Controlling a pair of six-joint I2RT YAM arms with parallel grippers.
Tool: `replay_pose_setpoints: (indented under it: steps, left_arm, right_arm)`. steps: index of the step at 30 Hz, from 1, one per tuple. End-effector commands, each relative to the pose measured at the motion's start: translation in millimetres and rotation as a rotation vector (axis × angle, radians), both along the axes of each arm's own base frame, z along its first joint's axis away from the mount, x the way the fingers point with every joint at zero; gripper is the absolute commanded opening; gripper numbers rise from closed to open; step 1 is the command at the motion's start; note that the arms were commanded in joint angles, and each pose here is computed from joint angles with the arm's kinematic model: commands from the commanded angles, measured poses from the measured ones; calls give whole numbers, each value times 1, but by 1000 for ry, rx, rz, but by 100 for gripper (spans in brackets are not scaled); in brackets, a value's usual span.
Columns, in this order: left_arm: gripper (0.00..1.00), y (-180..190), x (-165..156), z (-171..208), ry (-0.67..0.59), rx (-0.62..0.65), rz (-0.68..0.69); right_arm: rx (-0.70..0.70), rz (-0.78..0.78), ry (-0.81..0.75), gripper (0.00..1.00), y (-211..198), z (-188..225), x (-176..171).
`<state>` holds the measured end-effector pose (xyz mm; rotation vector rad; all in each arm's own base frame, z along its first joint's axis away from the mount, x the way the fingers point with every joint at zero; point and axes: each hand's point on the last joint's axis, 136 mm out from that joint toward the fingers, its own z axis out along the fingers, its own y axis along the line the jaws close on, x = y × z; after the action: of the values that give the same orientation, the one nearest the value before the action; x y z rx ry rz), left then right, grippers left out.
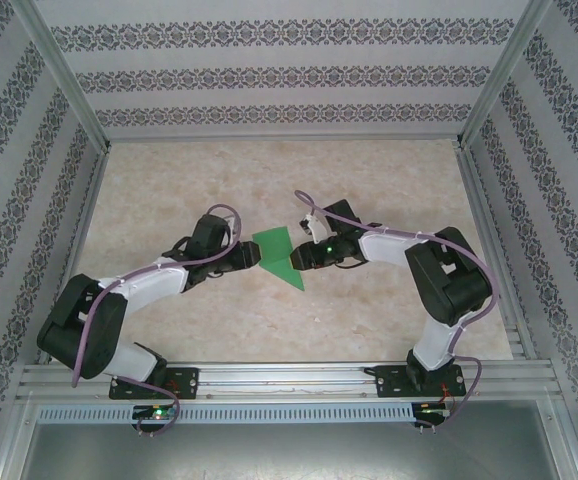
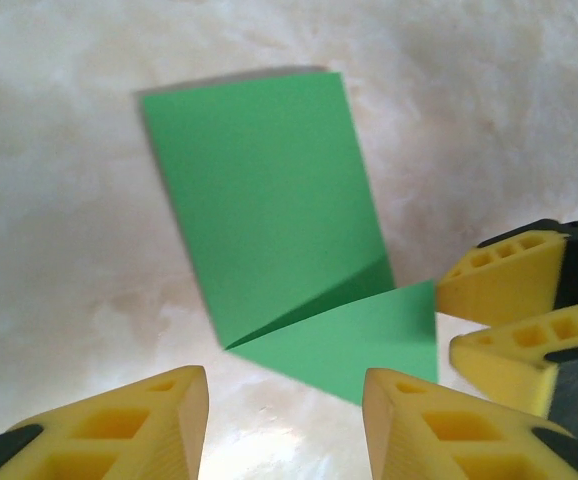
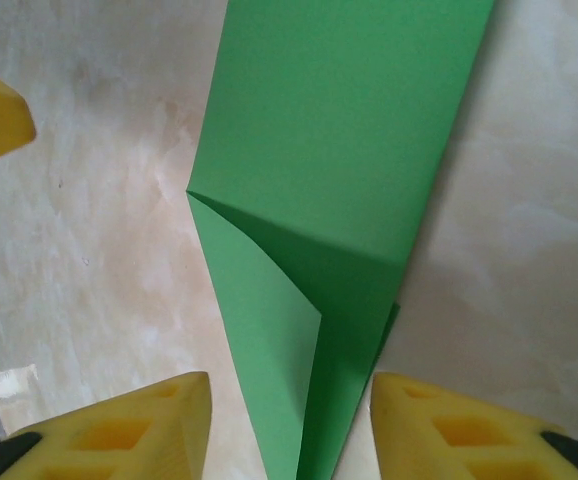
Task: Fold a paper plane with a square sheet of paper (fold left side to right side)
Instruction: Fourth fold the wing at the center of the table.
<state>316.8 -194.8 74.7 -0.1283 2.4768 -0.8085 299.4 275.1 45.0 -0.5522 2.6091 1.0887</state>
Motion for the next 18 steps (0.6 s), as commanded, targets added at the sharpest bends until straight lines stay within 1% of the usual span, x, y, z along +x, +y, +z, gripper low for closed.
replay_pose_setpoints:
  steps: [1, 7, 18]
  left_arm:
    - [46, 7, 6, 5, -21, -57, 54]
    - [46, 10, 12, 3, -7, -142, 74]
    - [48, -6, 28, 0, 17, -234, 33]
  right_arm:
    - [49, 44, -34, 37, 15, 11, 4]
    - [47, 31, -39, 1, 11, 11, 4]
    - [114, -14, -65, 0, 5, 28, 1]
